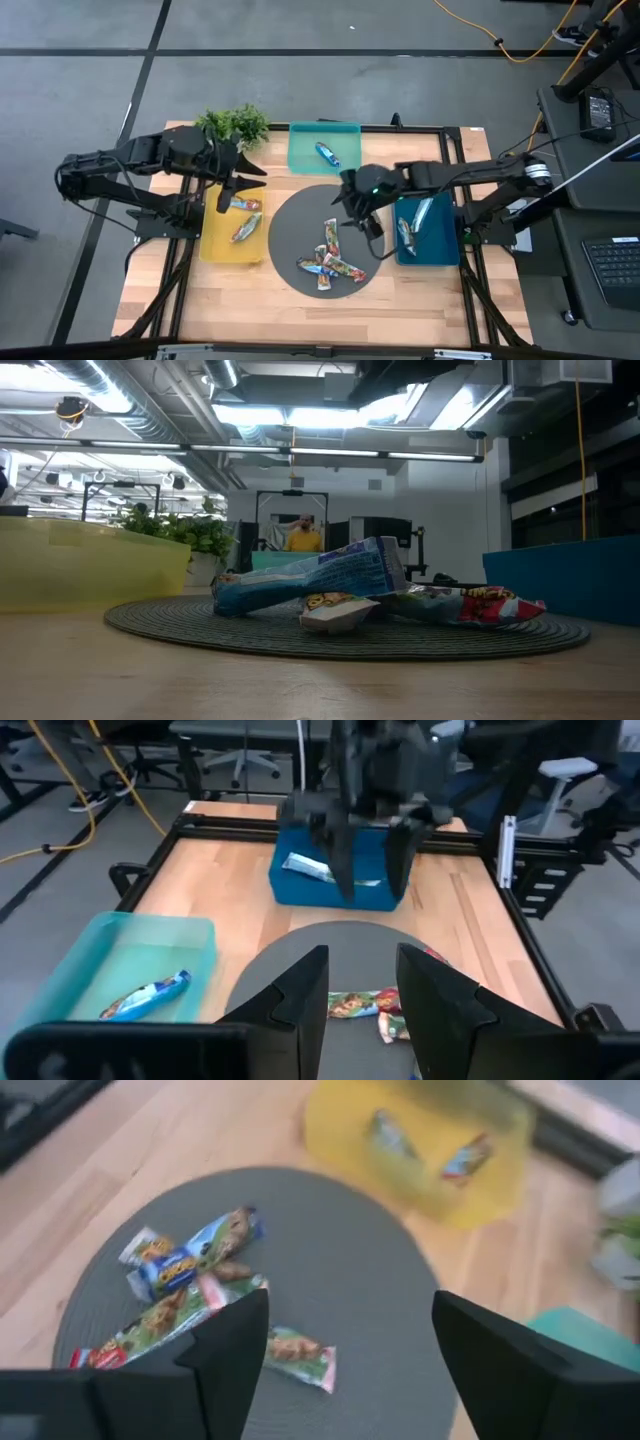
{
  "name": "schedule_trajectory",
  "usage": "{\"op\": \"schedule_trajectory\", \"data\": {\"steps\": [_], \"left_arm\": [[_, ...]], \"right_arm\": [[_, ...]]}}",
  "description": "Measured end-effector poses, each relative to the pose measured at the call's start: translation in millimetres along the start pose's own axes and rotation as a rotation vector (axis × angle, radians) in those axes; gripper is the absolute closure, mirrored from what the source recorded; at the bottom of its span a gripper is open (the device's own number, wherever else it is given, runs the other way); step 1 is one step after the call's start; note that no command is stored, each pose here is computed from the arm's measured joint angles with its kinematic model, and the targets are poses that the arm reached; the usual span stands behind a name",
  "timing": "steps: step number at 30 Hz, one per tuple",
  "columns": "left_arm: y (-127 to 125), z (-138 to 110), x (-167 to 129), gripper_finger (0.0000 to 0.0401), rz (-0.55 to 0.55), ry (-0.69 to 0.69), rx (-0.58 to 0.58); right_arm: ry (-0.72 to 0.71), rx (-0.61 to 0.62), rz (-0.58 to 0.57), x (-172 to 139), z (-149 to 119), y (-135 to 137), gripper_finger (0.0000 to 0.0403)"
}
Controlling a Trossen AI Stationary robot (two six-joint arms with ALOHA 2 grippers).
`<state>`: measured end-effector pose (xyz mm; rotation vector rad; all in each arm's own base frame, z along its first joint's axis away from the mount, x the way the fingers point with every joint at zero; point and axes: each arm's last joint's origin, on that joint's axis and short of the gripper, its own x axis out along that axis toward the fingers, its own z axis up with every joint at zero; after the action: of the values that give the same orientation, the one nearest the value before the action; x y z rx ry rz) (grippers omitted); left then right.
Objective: Pick and place Granola Bars by type
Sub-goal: Put the red granola bar into the yellow bin
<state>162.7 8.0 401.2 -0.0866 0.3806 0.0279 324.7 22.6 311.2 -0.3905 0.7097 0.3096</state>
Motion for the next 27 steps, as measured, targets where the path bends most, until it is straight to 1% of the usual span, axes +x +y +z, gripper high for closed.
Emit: {"op": "schedule_trajectory", "data": {"steps": [3,5,10,12,15,18,21,27], "left_arm": [[-4,-1,0,0.029,-0.023,0.009,0.009],[-7,-2,-1,0.029,-0.038,0.015,0.016],[-13,-3,-1,0.0291,-0.057,0.016,0.029],[-15,-3,-1,0.0292,-0.065,0.017,0.024],[-18,-3,-1,0.0292,-0.08,0.02,0.017],[-21,-3,-1,0.0293,-0.096,0.022,0.014],[-24,-4,-1,0.0294,-0.113,0.024,0.017],[-29,-4,-2,0.0294,-0.092,0.02,0.035]], "right_arm": [[0.072,-0.045,0.05,24,-3,7,0.0119],[0.145,-0.085,0.096,40,-9,12,0.0119],[0.341,-0.224,0.215,78,-30,26,0.0118],[0.408,-0.288,0.225,90,-37,31,0.0118],[0.477,-0.361,0.2,103,-44,35,0.0118],[0.492,-0.364,0.192,110,-47,35,0.0118],[0.496,-0.359,0.219,117,-50,36,0.0118],[0.456,-0.429,0.239,129,-51,37,0.0118]]}}
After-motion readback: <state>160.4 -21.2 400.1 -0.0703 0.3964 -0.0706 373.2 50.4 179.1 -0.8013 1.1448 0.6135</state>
